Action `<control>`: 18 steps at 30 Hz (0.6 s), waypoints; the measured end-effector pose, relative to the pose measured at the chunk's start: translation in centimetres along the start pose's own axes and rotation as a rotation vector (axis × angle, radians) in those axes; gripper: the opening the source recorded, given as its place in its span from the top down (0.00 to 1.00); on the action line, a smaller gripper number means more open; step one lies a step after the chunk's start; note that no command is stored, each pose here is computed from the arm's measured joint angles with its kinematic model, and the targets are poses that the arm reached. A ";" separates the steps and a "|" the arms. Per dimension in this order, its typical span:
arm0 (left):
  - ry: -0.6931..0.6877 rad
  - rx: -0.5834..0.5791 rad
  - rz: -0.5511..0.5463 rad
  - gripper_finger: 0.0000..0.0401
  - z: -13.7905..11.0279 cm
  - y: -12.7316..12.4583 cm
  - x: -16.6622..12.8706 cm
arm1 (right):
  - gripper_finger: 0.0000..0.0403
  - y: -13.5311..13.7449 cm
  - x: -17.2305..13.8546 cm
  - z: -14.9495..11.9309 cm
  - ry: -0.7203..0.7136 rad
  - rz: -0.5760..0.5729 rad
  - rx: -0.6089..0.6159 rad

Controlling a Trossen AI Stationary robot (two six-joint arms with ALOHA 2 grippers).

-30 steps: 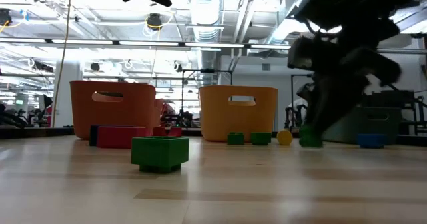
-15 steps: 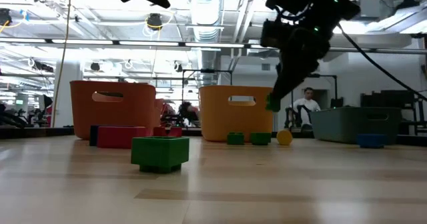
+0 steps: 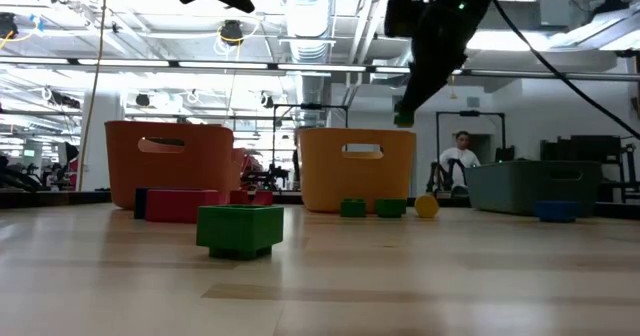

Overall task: Sort blocks
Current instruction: Put the green game piece into the blue bin

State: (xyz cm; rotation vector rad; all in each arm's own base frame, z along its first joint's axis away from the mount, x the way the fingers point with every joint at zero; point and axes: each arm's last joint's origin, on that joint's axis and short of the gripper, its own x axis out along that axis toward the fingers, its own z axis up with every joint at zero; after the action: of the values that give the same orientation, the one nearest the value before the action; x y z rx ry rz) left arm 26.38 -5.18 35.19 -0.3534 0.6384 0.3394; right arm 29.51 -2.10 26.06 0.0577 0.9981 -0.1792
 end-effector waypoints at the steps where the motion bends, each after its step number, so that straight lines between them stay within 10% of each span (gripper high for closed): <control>1: 0.000 -0.002 0.000 0.41 0.0 0.0 0.0 | 0.67 0.0 -0.4 0.0 -0.001 0.001 0.001; 18: -0.003 -0.003 0.009 0.41 0.1 0.1 0.0 | 0.67 -5.0 -9.1 -4.5 0.084 -0.103 0.265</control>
State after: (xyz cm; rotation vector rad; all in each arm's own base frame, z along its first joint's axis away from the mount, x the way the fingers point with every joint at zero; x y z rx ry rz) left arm 26.39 -5.06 35.19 -0.3533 0.6364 0.3495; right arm 20.11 -5.30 31.43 0.2578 1.0571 -0.4057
